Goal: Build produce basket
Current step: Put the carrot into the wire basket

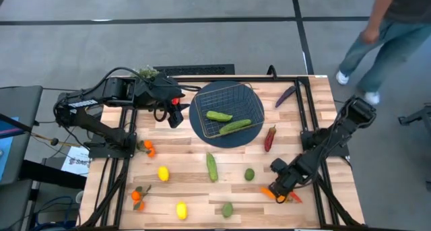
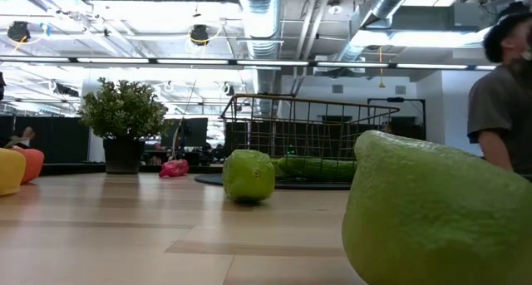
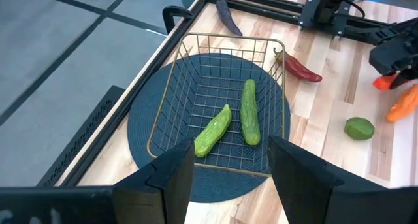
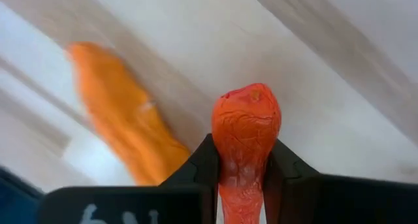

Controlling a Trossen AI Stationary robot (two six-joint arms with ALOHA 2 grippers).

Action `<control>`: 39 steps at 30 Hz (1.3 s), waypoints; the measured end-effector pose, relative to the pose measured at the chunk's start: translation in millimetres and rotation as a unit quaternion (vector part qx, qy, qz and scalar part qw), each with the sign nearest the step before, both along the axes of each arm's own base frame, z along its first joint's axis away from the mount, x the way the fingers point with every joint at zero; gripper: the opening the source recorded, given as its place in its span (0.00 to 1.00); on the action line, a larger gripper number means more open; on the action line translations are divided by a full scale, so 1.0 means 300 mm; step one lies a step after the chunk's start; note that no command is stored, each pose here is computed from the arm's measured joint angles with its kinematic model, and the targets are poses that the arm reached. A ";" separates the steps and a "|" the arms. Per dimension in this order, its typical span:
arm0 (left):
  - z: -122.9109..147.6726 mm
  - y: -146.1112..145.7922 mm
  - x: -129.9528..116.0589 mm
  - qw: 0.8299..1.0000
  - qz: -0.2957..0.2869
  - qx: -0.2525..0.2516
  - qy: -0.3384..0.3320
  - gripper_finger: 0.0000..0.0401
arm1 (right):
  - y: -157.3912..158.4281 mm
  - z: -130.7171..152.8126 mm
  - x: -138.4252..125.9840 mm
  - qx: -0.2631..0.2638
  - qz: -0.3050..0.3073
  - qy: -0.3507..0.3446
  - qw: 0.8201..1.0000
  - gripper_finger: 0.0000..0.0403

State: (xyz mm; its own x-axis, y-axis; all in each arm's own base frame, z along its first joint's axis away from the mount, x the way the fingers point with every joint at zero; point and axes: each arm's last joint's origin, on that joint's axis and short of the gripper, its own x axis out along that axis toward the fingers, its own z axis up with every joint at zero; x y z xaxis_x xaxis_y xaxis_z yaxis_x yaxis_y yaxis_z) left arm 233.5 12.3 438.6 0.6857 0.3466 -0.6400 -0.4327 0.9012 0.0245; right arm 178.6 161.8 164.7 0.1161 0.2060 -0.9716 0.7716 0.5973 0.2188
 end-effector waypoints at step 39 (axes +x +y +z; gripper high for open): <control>-0.014 -0.006 -0.010 0.999 -0.016 -0.027 0.024 0.45 | -0.837 0.573 0.570 -0.280 0.204 -0.278 0.896 0.17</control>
State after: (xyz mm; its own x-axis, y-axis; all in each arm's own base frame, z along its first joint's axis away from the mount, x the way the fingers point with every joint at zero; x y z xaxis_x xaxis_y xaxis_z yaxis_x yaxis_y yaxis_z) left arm 230.6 10.4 434.5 0.6644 0.2895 -0.6890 -0.4028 0.9153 -0.0039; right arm 349.7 -89.2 336.5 0.6409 -0.1596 -0.7508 0.3288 0.9409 0.0807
